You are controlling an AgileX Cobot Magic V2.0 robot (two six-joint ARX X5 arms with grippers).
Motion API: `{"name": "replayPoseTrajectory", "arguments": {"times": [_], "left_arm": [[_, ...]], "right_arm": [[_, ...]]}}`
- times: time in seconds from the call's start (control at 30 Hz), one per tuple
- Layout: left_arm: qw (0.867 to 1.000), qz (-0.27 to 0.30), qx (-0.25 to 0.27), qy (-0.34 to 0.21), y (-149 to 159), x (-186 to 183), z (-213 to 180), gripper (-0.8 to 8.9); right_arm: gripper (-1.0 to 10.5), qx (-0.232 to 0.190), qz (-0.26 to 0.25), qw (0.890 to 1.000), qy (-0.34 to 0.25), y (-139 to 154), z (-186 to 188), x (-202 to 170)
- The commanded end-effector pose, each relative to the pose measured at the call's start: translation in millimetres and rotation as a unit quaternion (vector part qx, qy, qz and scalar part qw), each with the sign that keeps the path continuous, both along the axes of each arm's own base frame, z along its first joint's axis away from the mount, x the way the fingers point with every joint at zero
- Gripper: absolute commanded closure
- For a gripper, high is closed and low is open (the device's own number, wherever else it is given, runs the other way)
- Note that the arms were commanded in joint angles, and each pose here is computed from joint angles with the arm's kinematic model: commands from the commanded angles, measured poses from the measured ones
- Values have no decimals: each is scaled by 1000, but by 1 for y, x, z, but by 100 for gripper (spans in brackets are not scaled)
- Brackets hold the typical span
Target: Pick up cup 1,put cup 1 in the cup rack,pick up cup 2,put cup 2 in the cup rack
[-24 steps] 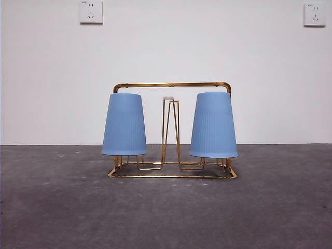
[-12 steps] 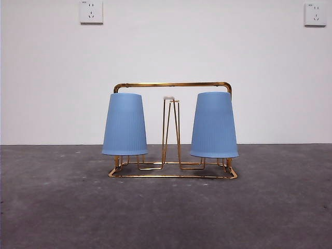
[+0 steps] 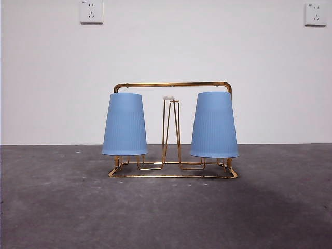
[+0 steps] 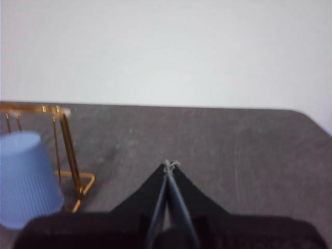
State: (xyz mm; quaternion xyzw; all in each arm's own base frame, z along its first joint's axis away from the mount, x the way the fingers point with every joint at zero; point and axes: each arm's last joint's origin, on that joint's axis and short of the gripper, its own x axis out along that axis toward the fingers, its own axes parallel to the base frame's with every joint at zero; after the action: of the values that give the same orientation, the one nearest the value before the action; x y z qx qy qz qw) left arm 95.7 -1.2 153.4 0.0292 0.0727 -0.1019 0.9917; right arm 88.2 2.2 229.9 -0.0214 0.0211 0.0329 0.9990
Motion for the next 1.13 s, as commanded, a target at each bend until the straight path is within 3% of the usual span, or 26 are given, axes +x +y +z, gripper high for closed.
{"name": "replayPoseTrajectory", "arguments": {"times": [0.03, 0.47, 1.13], "left_arm": [[1000, 0, -3, 2, 0, 1, -3, 814], [1000, 0, -3, 2, 0, 1, -3, 814], [1000, 0, -3, 5, 0, 1, -3, 814]], "right_arm": [[945, 9, -5, 1000, 4, 0, -21, 2], [945, 33, -11, 997, 70, 0, -80, 7], [945, 33, -17, 997, 67, -1, -79, 8]]}}
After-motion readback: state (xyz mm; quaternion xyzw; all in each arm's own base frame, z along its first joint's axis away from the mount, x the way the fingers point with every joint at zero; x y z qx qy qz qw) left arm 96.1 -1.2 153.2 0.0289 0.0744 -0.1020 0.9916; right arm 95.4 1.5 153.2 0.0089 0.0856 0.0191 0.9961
